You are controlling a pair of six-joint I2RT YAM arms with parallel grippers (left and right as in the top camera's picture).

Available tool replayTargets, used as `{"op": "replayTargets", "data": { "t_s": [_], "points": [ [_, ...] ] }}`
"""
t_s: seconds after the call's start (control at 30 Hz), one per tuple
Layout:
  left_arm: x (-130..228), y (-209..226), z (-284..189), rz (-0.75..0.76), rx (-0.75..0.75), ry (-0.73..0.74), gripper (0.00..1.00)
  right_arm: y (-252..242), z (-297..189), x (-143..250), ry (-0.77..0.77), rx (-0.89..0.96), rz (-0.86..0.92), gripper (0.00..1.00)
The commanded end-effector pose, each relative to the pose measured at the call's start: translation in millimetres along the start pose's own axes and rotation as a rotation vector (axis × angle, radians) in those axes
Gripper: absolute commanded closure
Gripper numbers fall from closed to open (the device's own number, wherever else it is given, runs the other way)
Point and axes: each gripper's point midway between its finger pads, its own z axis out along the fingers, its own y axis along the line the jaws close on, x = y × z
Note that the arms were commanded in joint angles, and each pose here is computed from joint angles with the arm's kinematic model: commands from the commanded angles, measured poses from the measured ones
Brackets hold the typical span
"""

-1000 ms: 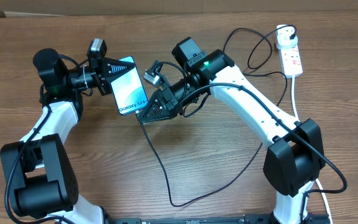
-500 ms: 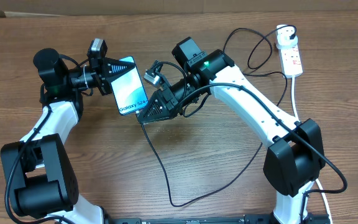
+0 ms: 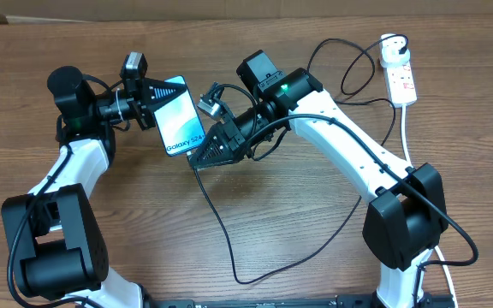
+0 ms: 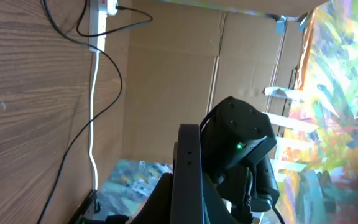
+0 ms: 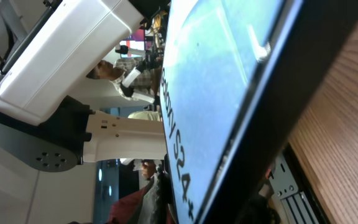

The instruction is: Plug charger to phone and switch on socket

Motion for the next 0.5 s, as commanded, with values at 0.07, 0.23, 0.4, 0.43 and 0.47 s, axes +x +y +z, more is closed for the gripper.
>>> {"op": "replayTargets", "data": {
  "t_s": [0.07, 0.23, 0.4, 0.43, 0.47],
  "points": [
    [15.2, -7.9, 16.4, 0.033, -0.004, 0.092, 0.96, -2.1, 2.4, -3.1, 0.000, 0.002, -0.015, 0.96],
    [17.2, -7.9, 16.0, 0.033, -0.005, 0.104, 0.96, -4.5, 2.4, -3.7, -0.003, 0.015, -0.016, 0.96],
    [18.4, -8.1, 15.9, 0.041, -0.004, 0.110, 0.96, -5.2, 0.4, -4.7, -0.008, 0.018, -0.015, 0.96],
    [18.4, -8.1, 15.9, 0.041, -0.004, 0.110, 0.96, -5.4, -0.5, -5.1, -0.010, 0.018, -0.014, 0.96],
    [18.4, -8.1, 15.9, 0.041, -0.004, 0.110, 0.96, -5.5, -1.0, -5.2, -0.011, 0.018, -0.014, 0.96]
  ]
}}
